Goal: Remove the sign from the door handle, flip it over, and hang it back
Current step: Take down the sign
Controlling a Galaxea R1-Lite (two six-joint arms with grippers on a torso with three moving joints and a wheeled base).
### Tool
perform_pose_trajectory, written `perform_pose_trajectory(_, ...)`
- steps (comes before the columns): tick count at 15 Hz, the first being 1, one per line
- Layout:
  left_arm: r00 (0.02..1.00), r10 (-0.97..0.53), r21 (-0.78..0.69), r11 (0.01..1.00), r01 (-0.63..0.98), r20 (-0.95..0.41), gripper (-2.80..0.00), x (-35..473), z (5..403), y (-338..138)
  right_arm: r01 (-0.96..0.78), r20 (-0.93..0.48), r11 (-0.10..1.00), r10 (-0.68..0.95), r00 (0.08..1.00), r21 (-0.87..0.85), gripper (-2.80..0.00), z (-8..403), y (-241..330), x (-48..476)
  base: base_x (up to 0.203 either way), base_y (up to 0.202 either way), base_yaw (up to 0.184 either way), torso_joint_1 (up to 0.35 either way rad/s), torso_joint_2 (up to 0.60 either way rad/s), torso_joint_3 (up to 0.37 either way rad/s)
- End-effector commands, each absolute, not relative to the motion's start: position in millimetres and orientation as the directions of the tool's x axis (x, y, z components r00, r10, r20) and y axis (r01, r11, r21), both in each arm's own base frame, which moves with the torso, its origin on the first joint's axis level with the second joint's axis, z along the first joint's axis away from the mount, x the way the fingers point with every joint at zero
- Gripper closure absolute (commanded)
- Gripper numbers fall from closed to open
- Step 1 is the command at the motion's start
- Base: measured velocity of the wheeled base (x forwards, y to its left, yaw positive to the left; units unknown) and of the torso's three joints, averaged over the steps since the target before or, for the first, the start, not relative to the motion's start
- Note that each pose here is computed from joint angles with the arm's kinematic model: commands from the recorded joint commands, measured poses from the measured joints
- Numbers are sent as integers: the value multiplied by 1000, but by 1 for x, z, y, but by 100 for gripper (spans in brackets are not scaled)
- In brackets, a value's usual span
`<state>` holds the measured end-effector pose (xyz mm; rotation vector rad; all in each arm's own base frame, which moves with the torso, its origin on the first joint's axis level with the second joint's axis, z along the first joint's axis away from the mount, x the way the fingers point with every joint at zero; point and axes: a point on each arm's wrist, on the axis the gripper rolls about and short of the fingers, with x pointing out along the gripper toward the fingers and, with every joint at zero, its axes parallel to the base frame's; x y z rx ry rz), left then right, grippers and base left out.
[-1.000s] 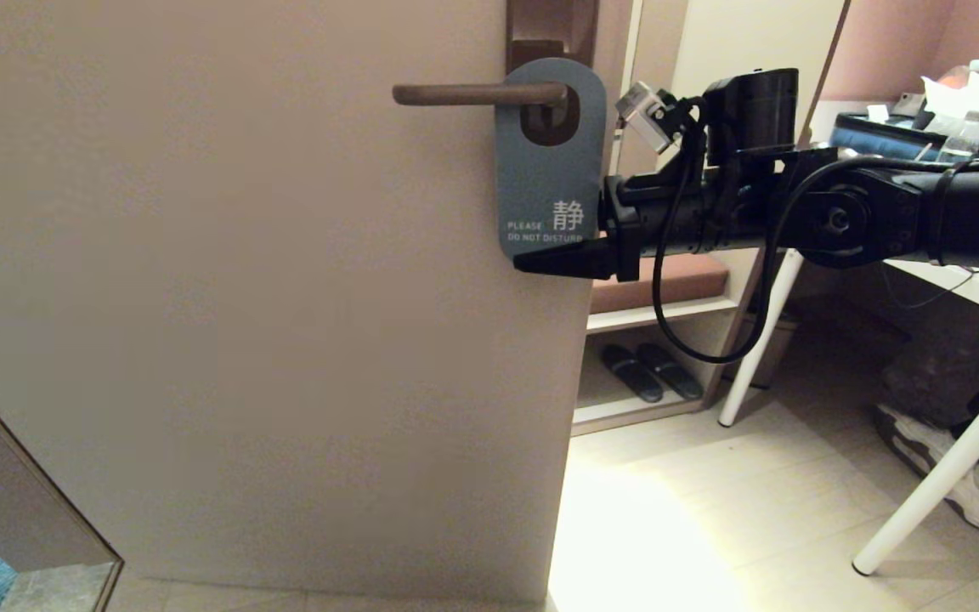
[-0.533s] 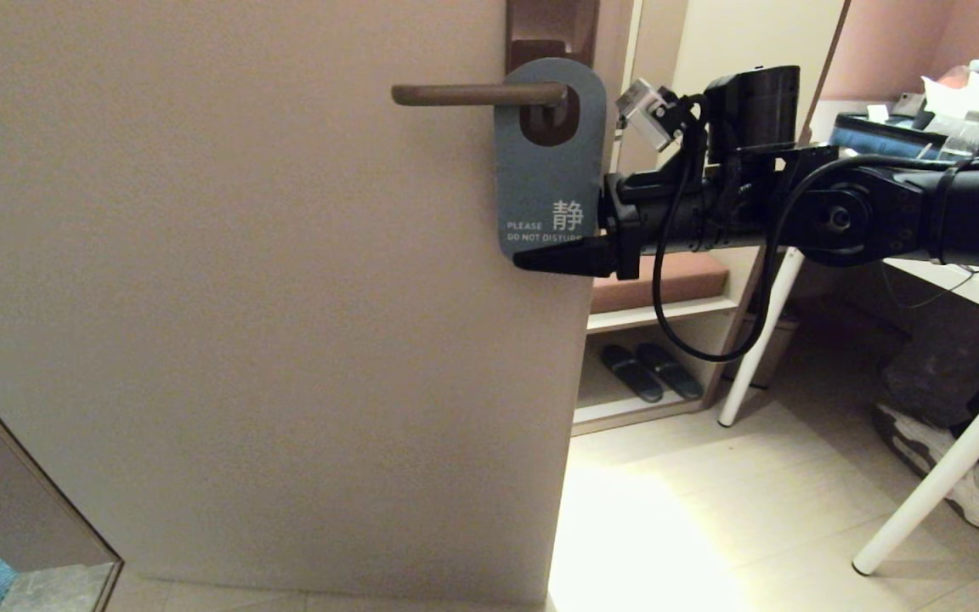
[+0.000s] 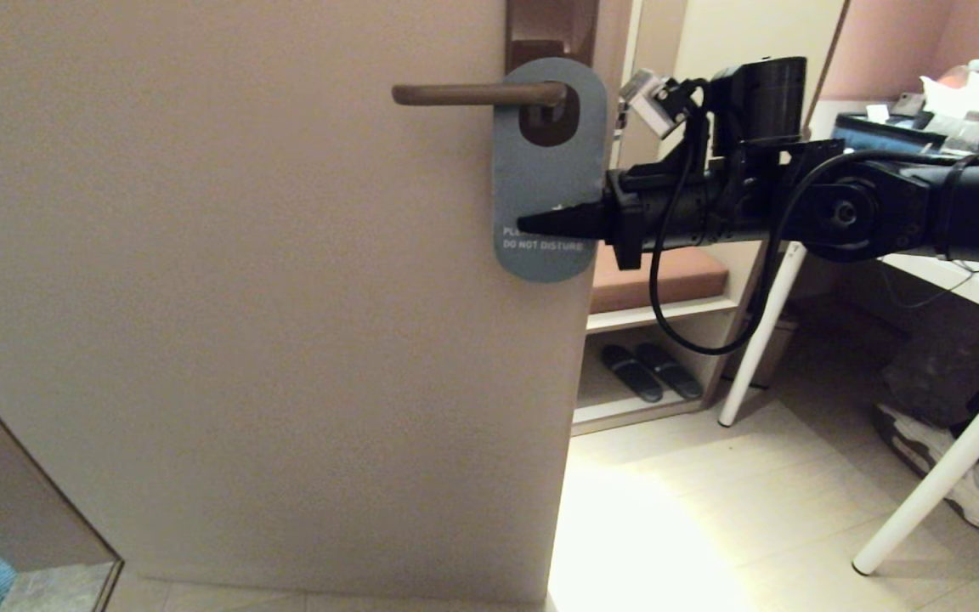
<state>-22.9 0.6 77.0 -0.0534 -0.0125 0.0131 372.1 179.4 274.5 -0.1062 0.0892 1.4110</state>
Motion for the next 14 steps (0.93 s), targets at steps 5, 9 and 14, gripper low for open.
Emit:
perform_pose_trajectory(5, 1000, 14, -54, 998, -13, 11, 0, -23, 77, 1, -988, -124, 153, 980, 155, -26, 0, 275, 179, 371, 0, 0, 0, 0, 0, 0)
perform_pose_trajectory(9, 1000, 14, -54, 998, -13, 11, 0, -23, 77, 1, -987, -127, 160, 979, 162, -27, 0, 275, 180, 371, 0, 0, 0, 0, 0, 0)
perform_pose_trajectory(14, 1000, 12, -54, 998, -12, 11, 0, -23, 77, 1, -977, -136, 210, 967, 214, -45, 0, 278, 189, 366, 0, 0, 0, 0, 0, 0)
